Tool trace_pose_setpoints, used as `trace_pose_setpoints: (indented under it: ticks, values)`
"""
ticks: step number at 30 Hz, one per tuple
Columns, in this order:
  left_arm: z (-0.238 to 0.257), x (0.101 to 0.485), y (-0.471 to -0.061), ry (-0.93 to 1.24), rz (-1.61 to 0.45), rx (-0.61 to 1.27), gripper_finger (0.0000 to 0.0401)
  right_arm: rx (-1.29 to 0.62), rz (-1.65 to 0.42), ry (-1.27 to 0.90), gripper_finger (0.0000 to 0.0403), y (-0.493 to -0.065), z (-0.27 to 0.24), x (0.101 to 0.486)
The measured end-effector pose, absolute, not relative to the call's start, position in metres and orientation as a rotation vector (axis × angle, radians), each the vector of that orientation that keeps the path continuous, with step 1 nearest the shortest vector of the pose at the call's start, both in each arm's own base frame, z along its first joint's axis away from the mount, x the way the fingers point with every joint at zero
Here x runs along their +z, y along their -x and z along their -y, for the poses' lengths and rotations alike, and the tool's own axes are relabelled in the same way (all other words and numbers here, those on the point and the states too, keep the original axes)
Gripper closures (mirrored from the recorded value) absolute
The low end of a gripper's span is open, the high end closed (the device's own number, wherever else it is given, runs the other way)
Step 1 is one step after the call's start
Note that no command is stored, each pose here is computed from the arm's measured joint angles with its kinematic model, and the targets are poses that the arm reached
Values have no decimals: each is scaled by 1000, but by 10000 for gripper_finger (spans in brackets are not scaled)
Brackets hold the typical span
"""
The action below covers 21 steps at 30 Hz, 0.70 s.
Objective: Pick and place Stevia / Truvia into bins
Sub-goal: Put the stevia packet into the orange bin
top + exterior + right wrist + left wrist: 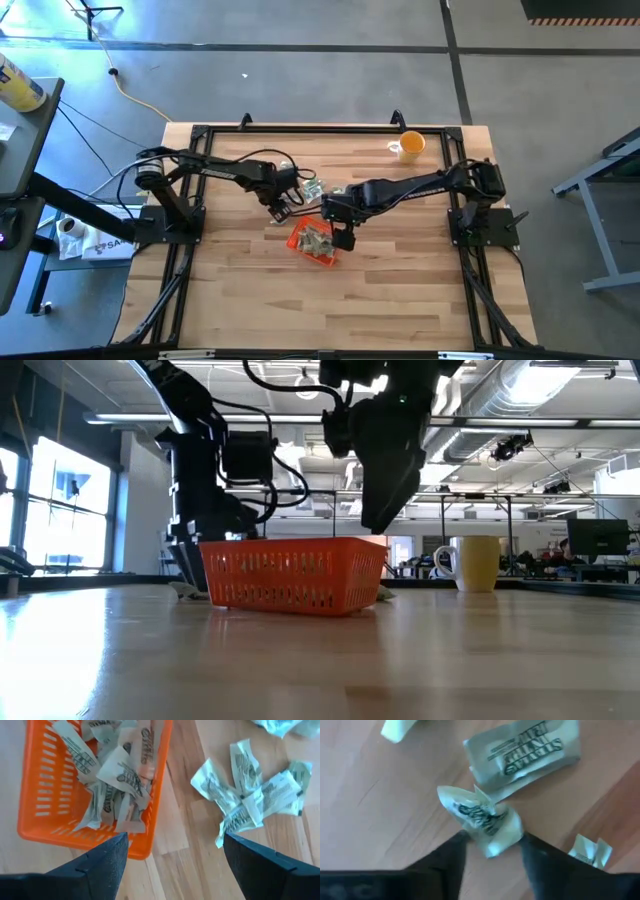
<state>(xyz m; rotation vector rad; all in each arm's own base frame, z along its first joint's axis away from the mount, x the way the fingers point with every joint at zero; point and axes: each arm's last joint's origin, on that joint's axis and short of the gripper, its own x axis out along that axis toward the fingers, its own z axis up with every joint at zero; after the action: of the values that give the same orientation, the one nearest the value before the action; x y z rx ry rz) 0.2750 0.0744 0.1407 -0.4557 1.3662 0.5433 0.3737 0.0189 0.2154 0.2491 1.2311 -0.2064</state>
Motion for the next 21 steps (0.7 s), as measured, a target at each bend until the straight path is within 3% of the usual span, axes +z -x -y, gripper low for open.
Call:
trace_pose_setpoints:
  ticks: [9,15,21]
  values:
    - [-79,143,-274,343,-1364,525,375,-329,-1059,-144,87,-363,-31,251]
    - [-68,177,-256,369,-1353,474,370,-482,-1008,-184,87,-352,-29,264]
    - [-28,223,-271,400,-1005,-4,375,-433,-1087,-201,87,-348,-30,260]
